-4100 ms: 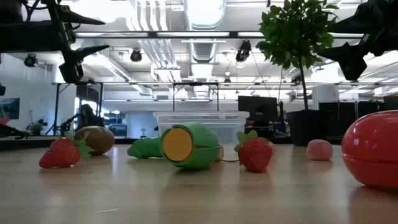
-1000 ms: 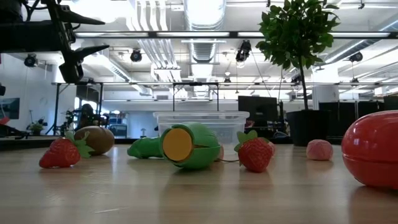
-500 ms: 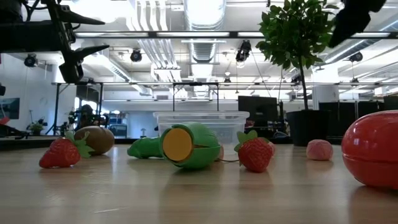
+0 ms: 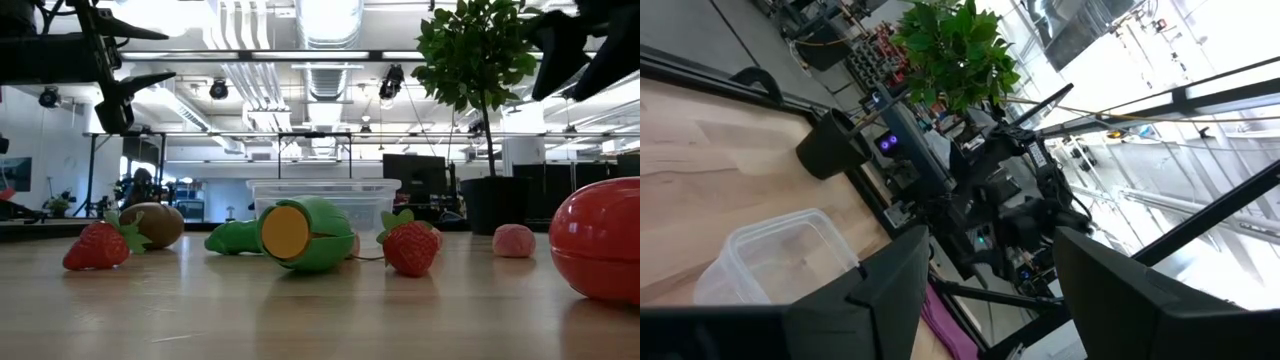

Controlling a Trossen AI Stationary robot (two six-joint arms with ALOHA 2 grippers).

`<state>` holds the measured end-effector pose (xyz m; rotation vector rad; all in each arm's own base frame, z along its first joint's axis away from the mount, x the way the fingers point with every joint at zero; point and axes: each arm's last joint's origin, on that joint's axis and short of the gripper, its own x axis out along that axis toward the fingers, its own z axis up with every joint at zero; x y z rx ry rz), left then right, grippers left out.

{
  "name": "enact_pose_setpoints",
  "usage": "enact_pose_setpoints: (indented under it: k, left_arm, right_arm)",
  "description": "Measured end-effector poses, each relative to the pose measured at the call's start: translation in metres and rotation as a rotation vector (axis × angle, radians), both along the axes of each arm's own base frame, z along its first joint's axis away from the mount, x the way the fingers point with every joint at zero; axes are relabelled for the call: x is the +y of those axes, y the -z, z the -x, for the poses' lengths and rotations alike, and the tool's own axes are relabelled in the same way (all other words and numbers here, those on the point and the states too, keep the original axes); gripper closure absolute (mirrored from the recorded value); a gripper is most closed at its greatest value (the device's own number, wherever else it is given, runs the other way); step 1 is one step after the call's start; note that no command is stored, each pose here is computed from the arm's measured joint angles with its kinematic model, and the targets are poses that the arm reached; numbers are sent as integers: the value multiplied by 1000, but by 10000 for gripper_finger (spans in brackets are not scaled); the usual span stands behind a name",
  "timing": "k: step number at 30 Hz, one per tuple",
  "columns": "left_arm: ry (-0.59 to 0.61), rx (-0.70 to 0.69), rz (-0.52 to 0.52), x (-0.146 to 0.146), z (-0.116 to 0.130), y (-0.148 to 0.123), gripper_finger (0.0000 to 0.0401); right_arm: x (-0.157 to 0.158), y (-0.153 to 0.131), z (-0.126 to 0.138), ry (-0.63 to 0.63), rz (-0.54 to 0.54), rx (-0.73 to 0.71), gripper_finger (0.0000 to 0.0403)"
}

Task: Pick and placing Produce into tupperware
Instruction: Put the right pink peach into the transparent bin

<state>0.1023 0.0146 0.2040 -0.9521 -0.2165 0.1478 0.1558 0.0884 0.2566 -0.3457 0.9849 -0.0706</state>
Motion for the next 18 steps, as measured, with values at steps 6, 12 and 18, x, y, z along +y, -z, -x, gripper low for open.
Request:
enact_pose_setpoints:
  k: [6,12,18]
  left_arm:
    - [0,0,0,0,0,0,200]
    - [0,0,0,0,0,0,200]
    - [0,0,0,0,0,0,200]
  right_arm:
    - [27,15,-20,-48,-170,-72,161]
    - [41,38,-36,-27,-160,-14,161]
    - [39,45,-40,24,-210,-50,161]
